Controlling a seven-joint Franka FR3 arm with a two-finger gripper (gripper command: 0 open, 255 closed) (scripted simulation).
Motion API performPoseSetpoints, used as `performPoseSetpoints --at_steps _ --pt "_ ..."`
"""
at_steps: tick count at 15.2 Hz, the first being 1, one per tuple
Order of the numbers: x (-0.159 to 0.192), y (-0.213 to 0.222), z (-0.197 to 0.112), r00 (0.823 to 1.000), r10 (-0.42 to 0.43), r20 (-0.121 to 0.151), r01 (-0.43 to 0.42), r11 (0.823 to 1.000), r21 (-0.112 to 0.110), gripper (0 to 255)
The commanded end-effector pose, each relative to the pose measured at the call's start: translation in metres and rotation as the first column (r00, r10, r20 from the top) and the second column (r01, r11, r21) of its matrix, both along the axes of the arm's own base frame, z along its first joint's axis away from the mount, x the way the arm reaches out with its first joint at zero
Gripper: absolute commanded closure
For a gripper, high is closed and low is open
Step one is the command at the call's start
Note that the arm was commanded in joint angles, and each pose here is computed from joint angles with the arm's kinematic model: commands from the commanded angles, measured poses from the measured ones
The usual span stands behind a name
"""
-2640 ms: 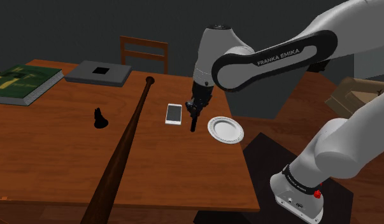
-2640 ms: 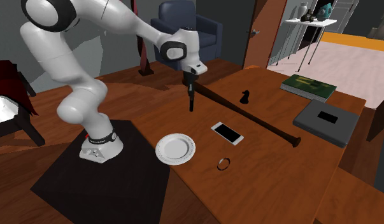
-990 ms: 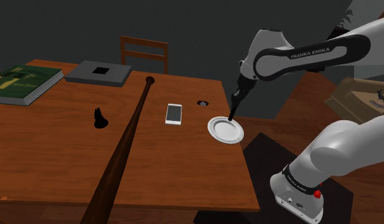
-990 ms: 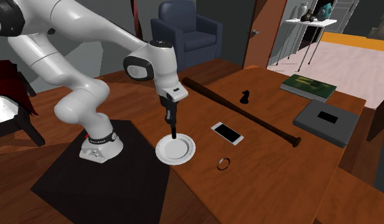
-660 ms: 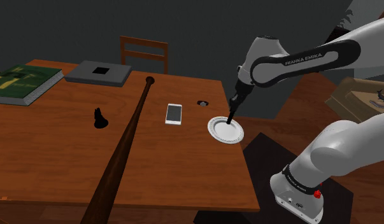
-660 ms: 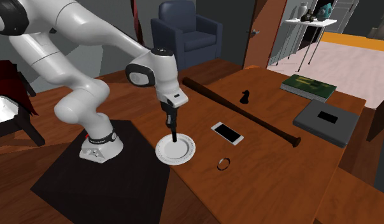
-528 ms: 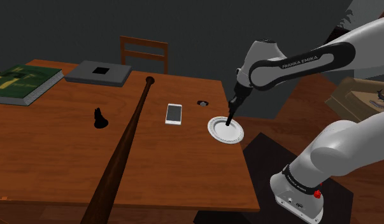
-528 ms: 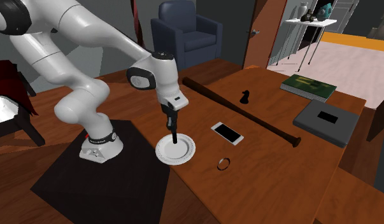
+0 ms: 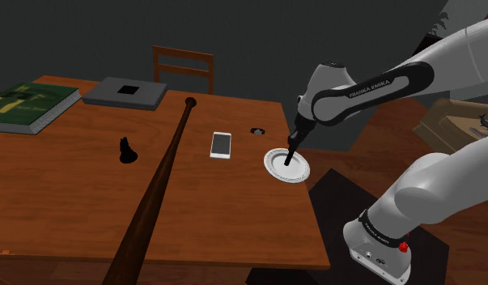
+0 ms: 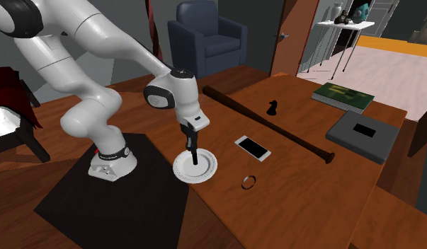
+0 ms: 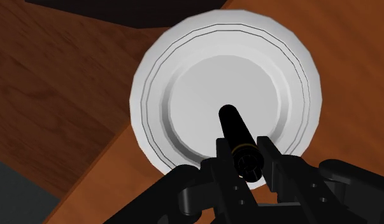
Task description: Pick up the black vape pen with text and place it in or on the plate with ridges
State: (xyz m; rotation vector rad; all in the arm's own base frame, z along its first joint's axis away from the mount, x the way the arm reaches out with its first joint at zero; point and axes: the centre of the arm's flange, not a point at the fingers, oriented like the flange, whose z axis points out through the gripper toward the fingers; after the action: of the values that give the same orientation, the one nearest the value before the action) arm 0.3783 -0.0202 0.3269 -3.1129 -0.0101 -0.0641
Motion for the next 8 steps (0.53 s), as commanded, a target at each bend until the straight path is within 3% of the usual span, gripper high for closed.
performPoseSetpoints --at_steps 1,5,6,8 --pt "0.0000 -0.0004 -0.0010 1.000 0.000 0.001 0.000 1.000 0.000 255" --pt "0.0000 -0.0004 -0.0010 1.000 0.000 0.001 0.000 1.000 0.000 255" --pt "0.0000 -0.0004 -0.0010 1.000 0.000 0.001 0.000 1.000 0.000 0" --pt "0.0000 -0.0004 -0.0010 1.000 0.000 0.001 0.000 1.000 0.000 0"
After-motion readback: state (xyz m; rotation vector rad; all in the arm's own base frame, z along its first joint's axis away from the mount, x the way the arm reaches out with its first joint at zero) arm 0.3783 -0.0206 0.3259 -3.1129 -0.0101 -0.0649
